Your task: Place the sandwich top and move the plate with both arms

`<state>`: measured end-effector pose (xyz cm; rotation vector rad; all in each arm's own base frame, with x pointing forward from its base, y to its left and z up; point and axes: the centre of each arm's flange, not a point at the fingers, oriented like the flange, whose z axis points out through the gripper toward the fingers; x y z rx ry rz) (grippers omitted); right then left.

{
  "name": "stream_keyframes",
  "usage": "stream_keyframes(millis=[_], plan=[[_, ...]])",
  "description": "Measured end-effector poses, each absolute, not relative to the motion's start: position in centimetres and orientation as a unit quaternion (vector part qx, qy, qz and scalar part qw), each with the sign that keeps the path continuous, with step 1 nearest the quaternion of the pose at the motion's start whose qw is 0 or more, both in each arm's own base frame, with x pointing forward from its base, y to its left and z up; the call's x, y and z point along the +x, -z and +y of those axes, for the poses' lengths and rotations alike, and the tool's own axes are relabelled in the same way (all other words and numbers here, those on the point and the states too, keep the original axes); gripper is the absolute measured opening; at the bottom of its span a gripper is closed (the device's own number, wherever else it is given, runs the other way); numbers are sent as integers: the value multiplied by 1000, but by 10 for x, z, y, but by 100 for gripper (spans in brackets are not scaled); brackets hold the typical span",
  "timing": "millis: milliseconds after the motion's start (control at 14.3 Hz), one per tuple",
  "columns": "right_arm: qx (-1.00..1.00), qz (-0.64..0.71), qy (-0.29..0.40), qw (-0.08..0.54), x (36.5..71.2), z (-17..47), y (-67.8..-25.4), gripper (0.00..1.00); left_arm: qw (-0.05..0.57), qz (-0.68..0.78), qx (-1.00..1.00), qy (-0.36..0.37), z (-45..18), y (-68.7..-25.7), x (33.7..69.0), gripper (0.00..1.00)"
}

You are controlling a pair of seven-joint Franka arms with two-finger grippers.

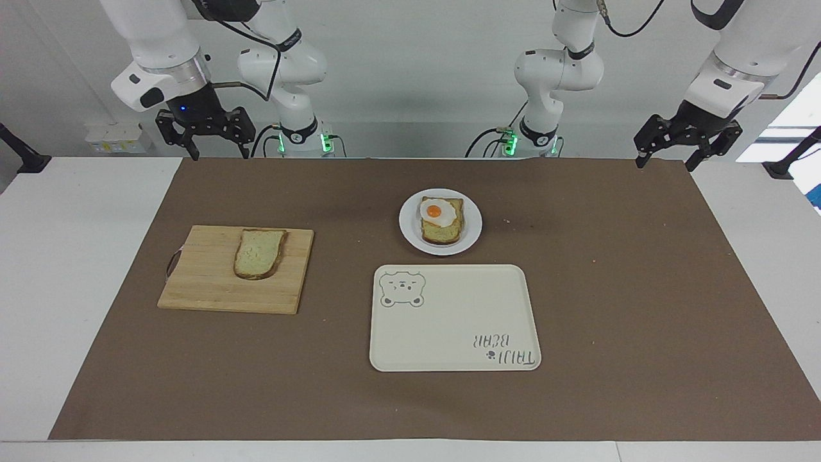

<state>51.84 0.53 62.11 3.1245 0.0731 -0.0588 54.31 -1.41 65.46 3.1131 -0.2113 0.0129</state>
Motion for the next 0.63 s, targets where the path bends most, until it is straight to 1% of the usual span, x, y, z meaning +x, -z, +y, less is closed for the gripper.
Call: stream_keyframes(millis=[140, 631], plan=[[1000, 22, 19, 8, 521, 3, -604, 100, 11, -68, 998, -4, -14, -655, 543, 100], [1000, 23, 20, 8, 533, 3, -527, 100, 11, -68, 998, -4, -14, -655, 543, 100]])
